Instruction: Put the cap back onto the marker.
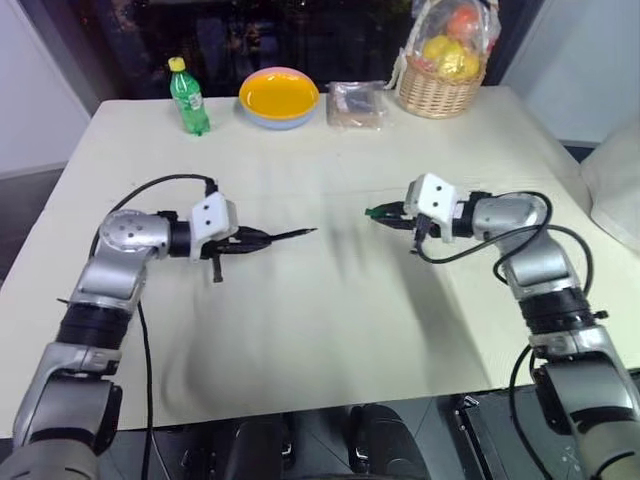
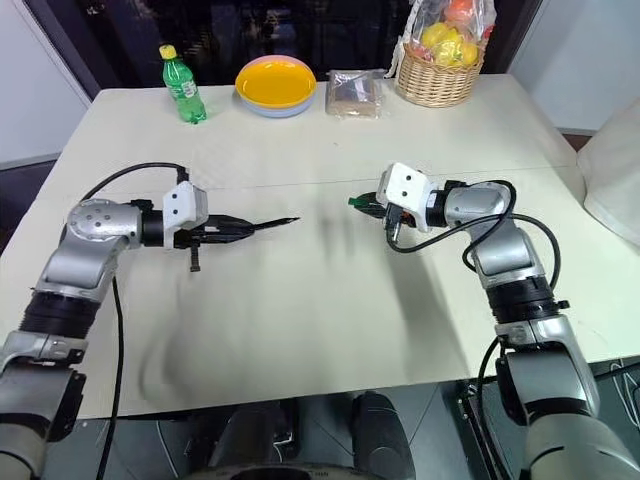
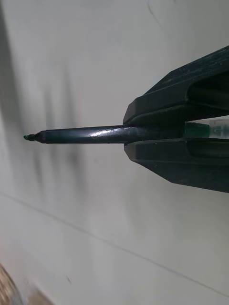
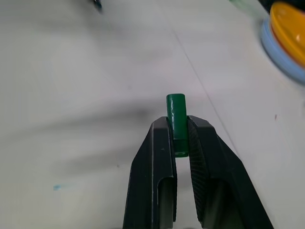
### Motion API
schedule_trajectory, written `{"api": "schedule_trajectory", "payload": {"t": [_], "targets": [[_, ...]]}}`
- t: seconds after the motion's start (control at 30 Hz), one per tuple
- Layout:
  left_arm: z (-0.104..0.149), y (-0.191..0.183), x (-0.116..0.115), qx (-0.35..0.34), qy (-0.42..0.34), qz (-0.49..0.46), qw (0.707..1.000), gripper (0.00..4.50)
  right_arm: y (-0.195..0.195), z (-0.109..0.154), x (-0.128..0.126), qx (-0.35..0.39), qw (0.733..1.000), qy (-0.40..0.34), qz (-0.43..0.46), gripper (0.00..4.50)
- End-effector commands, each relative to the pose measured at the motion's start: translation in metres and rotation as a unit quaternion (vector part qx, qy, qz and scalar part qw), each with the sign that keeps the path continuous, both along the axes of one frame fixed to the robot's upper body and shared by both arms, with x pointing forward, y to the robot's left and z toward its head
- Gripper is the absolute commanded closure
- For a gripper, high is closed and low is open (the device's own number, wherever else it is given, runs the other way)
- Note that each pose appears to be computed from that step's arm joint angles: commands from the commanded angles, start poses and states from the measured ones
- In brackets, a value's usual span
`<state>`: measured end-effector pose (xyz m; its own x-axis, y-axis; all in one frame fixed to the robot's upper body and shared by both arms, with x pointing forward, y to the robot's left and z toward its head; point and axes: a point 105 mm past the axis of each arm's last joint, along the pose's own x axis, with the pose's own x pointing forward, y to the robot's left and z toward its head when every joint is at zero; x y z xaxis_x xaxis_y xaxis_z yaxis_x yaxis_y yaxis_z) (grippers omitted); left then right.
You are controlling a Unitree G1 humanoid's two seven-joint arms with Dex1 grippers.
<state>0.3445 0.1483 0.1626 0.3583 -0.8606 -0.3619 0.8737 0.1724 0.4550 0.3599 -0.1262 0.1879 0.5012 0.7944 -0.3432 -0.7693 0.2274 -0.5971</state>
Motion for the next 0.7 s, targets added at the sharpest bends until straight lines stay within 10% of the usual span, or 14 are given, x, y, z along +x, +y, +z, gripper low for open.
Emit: {"api": "schedule_trajectory", "payload": {"t": [0.03, 0.7], "targets": [[0.009, -0.008, 0.001, 0.013, -0.026, -0.029, 0.999, 4.50, 0.013, 0.014, -0.013, -0.006, 0.999, -0.014, 0.031, 4.47], [0.021, -0.017, -0.003, 0.035, -0.087, -0.053, 0.994, 4.50, 0.030, 0.008, -0.022, -0.017, 0.998, 0.028, 0.062, 4.47]]}}
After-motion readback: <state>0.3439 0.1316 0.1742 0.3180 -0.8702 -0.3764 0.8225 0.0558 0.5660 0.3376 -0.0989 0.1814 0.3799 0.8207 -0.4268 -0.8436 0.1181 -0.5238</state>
